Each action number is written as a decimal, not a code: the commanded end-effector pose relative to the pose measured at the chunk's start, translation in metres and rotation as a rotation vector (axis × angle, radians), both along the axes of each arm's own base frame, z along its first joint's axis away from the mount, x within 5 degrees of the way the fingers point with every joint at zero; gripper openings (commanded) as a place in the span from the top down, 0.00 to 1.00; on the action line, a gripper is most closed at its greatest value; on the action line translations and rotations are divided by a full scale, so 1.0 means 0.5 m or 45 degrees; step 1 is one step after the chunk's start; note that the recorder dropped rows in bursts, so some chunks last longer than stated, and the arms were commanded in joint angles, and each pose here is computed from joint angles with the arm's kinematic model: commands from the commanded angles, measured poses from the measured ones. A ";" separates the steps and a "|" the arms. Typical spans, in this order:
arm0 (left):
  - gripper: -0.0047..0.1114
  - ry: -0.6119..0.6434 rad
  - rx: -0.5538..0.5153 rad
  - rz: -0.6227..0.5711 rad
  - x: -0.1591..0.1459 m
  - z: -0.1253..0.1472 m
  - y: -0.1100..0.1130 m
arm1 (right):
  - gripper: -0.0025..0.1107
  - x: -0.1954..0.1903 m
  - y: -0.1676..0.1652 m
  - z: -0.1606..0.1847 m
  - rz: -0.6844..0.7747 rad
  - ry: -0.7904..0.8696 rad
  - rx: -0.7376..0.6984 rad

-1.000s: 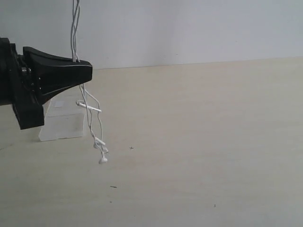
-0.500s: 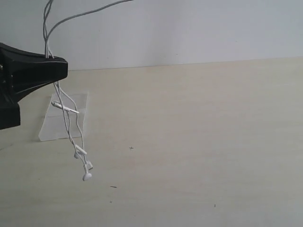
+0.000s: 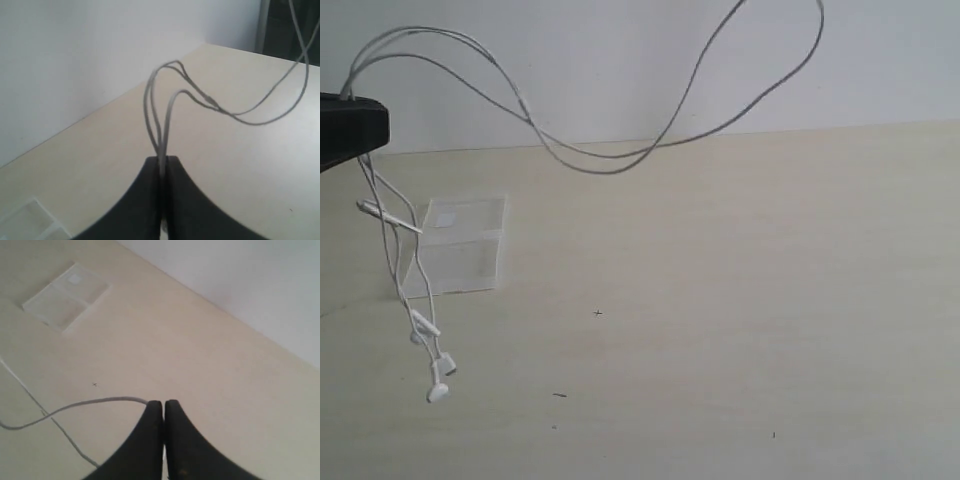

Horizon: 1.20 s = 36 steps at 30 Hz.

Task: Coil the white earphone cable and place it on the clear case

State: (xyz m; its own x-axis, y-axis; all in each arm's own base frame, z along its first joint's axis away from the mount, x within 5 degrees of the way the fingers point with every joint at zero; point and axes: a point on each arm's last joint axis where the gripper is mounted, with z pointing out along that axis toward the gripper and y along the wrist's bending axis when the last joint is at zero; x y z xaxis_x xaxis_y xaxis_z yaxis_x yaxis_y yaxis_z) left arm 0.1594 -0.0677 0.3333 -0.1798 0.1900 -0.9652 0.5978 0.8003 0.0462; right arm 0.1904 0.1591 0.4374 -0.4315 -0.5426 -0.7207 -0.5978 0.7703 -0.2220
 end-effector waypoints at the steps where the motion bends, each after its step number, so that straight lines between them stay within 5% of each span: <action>1: 0.94 0.000 -0.015 0.037 -0.006 0.005 0.005 | 0.98 0.001 0.030 -0.061 0.060 0.078 0.153; 6: 0.94 -0.004 -0.021 0.052 -0.004 0.006 0.006 | 0.98 -0.001 0.055 -0.123 0.105 0.158 0.290; 12: 0.94 -0.029 -0.024 0.080 -0.006 0.011 0.010 | 0.95 -0.009 0.052 -0.199 0.134 0.246 0.183; 15: 0.94 -0.029 -0.024 0.080 -0.006 0.011 0.010 | 0.81 -0.015 0.053 -0.219 0.186 0.268 0.149; 20: 0.94 -0.032 -0.024 0.086 -0.005 0.011 0.011 | 0.41 -0.016 0.057 -0.220 0.190 0.281 0.192; 36: 0.94 -0.087 0.032 0.068 -0.011 0.015 0.012 | 0.49 -0.013 0.071 -0.208 0.305 0.165 0.254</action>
